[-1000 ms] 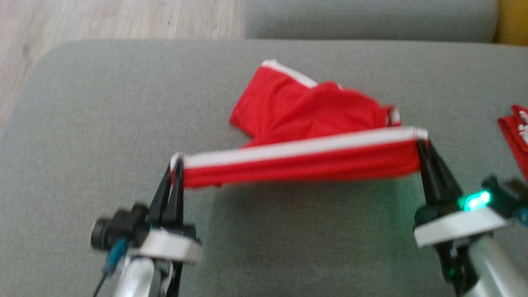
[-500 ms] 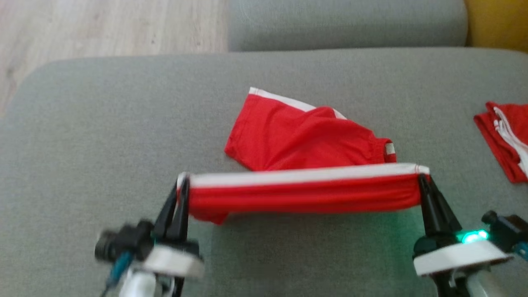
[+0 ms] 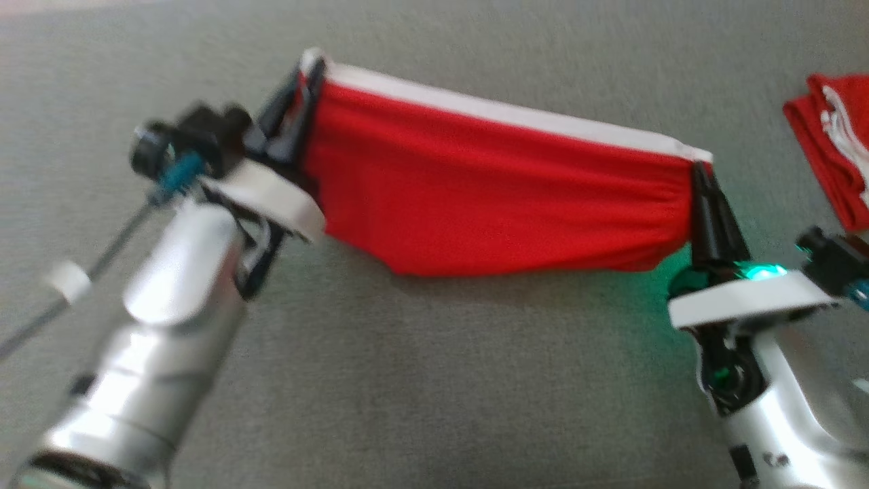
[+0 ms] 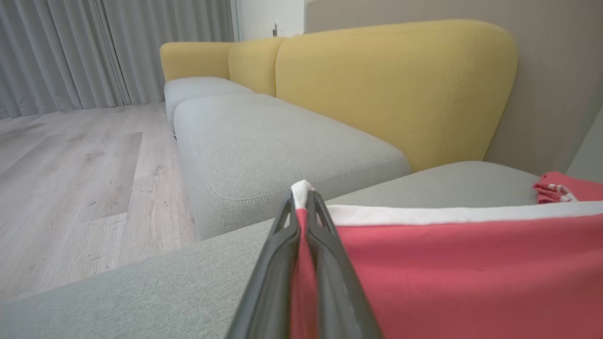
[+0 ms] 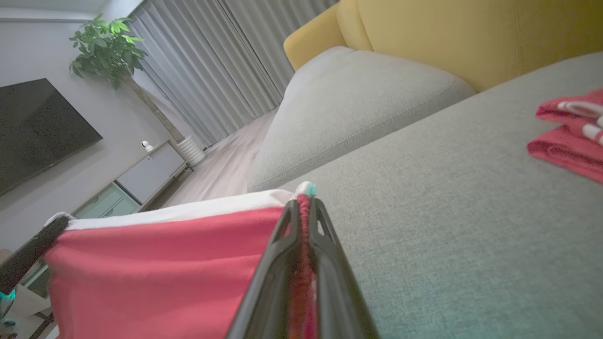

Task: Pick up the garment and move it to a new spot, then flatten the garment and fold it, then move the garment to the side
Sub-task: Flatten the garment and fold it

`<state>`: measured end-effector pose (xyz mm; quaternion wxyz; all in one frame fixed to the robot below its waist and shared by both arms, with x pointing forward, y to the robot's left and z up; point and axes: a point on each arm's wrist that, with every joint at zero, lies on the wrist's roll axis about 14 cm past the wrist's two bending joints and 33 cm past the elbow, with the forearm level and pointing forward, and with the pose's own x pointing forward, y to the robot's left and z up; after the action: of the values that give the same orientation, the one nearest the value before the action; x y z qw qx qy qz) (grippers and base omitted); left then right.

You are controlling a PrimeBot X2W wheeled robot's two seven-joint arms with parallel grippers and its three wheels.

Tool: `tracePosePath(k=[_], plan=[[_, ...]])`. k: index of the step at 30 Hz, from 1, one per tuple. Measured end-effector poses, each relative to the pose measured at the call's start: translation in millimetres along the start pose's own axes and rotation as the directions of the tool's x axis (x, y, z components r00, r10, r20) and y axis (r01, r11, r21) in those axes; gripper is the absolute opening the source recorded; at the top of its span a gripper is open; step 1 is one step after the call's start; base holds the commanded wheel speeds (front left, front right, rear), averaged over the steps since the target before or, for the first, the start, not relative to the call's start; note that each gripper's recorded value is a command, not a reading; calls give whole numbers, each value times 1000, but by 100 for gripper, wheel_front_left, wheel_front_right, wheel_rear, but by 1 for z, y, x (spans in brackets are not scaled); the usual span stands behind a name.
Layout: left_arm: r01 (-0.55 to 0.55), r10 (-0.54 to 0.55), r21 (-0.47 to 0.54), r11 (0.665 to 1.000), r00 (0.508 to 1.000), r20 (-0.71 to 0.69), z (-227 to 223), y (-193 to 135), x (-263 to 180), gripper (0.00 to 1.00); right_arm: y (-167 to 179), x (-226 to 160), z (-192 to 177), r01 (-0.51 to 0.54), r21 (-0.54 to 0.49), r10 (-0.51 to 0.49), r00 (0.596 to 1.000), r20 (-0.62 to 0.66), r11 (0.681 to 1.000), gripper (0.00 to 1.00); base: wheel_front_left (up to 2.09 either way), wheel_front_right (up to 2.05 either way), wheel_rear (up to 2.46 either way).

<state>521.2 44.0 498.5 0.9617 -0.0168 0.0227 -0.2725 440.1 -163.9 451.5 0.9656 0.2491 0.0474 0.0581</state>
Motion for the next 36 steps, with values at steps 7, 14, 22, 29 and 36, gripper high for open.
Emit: tracePosePath(k=[7, 14, 22, 29, 36], plan=[[77, -76, 7, 997, 990, -119, -38, 3, 39, 0, -7, 15, -25, 19, 40, -16, 997, -70, 999, 0, 0, 0, 0], [81, -87, -44, 996, 985, -151, -59, 7, 61, 0, -14, 15, -43, 40, 72, -31, 992, -120, 997, 0, 0, 0, 0], [64, -74, -59, 996, 978, -195, -77, 12, 60, 44, -11, 21, -44, 28, 74, -19, 992, -125, 997, 100, 0, 0, 0], [9, -16, -56, 998, 991, -136, -53, 29, 59, 100, -24, 26, -22, 57, 16, -56, 997, -61, 998, 100, 0, 0, 0], [-150, 139, -134, 980, 986, -91, -48, 45, 21, 100, -38, 13, 13, 118, -158, -112, 993, 49, 980, 100, 0, 0, 0]])
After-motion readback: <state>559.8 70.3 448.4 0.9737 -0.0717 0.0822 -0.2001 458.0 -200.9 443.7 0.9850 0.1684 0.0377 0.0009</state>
